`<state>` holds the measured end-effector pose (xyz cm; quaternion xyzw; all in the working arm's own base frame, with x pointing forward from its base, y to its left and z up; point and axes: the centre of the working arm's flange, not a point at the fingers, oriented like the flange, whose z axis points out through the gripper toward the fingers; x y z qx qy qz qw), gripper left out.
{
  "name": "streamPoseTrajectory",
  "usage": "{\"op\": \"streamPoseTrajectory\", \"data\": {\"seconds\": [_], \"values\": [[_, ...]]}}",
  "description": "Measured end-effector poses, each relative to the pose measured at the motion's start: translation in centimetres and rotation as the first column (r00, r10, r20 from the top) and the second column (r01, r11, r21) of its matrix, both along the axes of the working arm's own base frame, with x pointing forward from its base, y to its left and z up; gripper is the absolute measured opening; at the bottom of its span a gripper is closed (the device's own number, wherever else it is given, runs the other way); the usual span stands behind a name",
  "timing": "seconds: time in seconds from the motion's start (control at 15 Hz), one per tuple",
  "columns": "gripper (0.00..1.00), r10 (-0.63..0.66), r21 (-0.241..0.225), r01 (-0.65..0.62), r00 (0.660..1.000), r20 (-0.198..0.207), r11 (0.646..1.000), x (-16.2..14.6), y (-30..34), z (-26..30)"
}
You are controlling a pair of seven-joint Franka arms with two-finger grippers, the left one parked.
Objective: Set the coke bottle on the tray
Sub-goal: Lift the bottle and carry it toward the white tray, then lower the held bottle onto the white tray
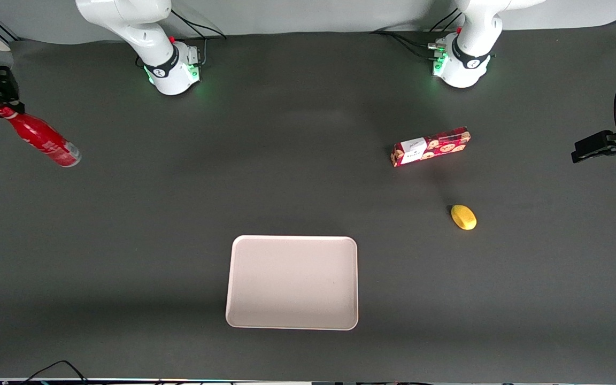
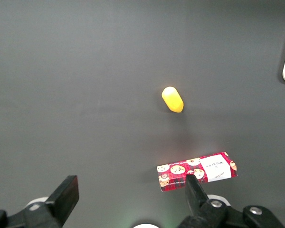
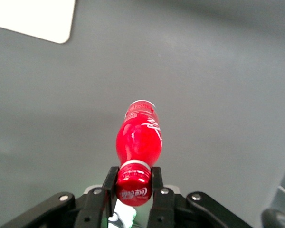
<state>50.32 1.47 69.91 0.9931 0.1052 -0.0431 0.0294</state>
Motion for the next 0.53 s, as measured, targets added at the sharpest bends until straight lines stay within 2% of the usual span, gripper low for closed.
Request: {"op": "streamPoseTrajectory", "data": {"seconds": [0.27,0.4,0.53], "values": [[0.31,-0.108,0.020,0.107,0.994,0.011,0.994,4.5,10.4,-1.2],[0.31,-0.166,0.051,0.165,0.986,0.015,0.985,6.6,14.9,-2.6],[0.31,-0.228,0.088,0.224,0.973,0.036,0.971,8.8,18.1,-4.6]]}}
